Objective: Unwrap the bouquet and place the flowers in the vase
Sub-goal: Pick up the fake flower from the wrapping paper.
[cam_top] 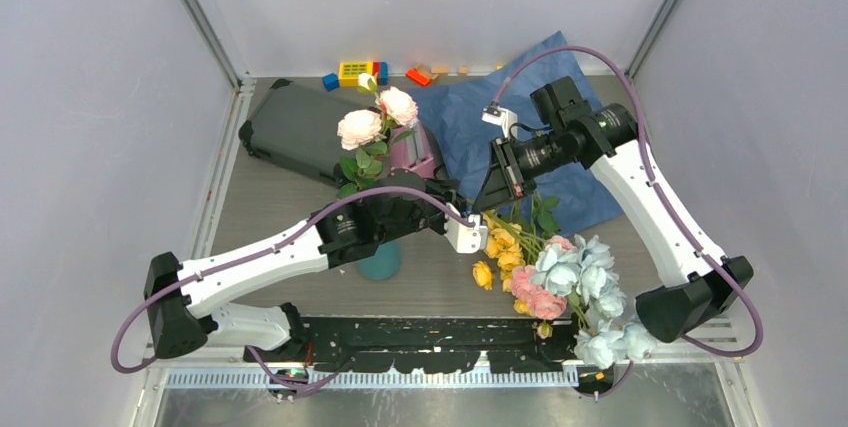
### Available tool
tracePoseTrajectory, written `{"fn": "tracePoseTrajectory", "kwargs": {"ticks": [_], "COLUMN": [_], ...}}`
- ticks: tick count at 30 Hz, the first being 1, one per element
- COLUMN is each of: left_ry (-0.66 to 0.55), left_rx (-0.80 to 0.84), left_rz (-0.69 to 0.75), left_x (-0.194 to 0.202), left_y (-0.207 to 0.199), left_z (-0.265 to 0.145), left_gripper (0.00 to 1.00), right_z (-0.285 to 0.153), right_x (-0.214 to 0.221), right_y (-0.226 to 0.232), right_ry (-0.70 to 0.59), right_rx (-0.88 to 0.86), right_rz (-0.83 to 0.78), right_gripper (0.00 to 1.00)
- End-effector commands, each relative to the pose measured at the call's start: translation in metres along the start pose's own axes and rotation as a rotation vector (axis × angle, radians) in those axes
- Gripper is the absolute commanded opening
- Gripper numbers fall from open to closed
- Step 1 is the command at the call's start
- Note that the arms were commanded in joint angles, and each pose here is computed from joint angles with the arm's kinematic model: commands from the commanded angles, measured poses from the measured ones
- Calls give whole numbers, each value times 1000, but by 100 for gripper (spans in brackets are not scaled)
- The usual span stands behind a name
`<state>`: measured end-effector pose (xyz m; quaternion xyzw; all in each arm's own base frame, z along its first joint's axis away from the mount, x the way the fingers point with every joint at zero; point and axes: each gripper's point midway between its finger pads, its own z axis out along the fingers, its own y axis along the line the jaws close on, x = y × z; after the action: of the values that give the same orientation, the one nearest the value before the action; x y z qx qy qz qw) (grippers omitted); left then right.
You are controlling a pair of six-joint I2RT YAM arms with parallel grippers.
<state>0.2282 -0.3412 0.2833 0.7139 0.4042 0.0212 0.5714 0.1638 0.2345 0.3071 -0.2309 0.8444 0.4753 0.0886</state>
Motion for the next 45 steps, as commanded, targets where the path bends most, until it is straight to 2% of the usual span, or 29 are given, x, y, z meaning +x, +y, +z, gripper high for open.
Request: {"fn": "tracePoseTrajectory", "kwargs": {"ticks": [1,3,5,9,13,15,21,28,34,37,40,45], "left_ry": [-24,-15,-13,-26,-48,-56,-61,-113,-177,-225,-261,-309], "left_rx": [-66,-63,-62,-67,-72,-70,-74,-120,-191,-239,-274,-270], "left_rz": [-88,-134,-181,-300,-398,-441,-566,-767,-976,-1081,-1166,-1306], "left_x": [-8,-6,-5,-7,-11,-12,-10,-16,-30,-37,-43,-50], "left_y": [12,10,7,4,3,2,1,16,45,62,78,91], "left_z": [-3,-6,-10,-20,-31,-37,-60,-94,-102,-101,-100,-94], "left_gripper": [0,0,0,0,0,0,0,0,0,0,0,0], "right_z": [-5,-5,-7,-25,-73,-99,-170,-210,-214,-207,-196,-156], "right_x": [-14,-18,-23,-52,-97,-117,-165,-171,-158,-150,-144,-130], "right_y": [16,14,9,-9,-29,-38,-70,-117,-123,-112,-90,-37], "right_ry": [-37,-49,-71,-200,-435,-553,-853,-1025,-1103,-1129,-1138,-1037], "right_rx": [-40,-20,19,114,139,159,190,322,378,321,214,77], "right_rz": [-60,-61,-60,-7,87,108,167,271,274,230,126,-75], "right_gripper": [7,16,33,56,70,74,75,76,76,77,77,79]}}
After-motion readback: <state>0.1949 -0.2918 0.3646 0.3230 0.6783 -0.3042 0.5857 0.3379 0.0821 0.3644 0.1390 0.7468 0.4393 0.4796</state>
